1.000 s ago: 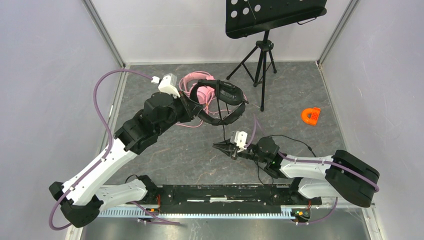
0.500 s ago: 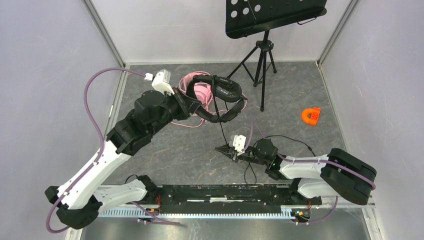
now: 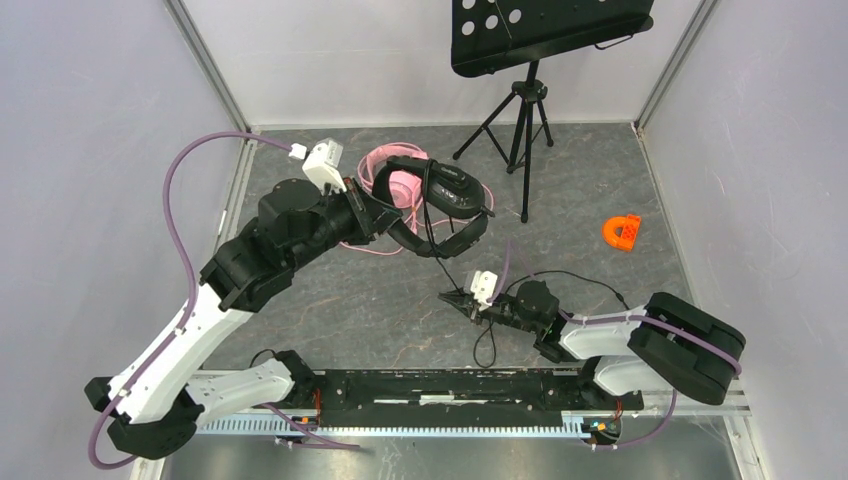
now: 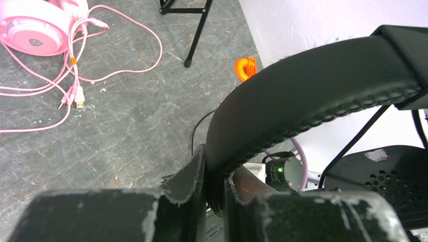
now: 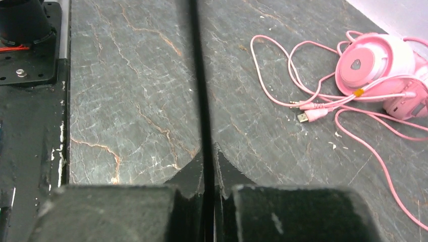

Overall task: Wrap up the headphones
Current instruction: Wrap the headphones cable around the headphones.

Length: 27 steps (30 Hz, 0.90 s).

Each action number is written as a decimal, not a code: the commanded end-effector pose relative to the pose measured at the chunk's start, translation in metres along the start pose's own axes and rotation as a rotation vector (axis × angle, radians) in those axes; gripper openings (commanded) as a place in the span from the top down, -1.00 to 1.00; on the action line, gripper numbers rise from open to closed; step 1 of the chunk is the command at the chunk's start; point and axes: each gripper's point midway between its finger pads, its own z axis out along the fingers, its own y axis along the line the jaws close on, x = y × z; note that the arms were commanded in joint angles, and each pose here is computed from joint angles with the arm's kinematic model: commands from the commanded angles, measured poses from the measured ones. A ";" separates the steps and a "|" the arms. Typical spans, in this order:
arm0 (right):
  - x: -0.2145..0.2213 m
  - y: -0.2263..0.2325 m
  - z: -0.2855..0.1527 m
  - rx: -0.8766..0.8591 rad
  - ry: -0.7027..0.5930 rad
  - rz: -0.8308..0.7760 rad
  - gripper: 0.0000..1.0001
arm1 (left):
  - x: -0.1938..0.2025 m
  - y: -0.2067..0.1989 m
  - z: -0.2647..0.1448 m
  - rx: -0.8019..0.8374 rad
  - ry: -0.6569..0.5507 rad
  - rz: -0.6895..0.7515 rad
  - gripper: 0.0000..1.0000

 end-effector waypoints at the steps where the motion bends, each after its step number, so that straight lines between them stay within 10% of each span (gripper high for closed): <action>1: -0.010 -0.008 -0.002 0.024 -0.050 0.000 0.99 | -0.029 -0.037 -0.029 0.158 -0.067 0.056 0.95; 8: -0.026 -0.032 -0.021 0.118 -0.106 0.014 1.00 | -0.017 -0.006 -0.034 0.031 0.007 0.248 0.95; 27: -0.044 -0.080 -0.032 0.220 -0.007 0.161 0.95 | 0.053 0.009 -0.029 0.345 0.277 0.912 0.96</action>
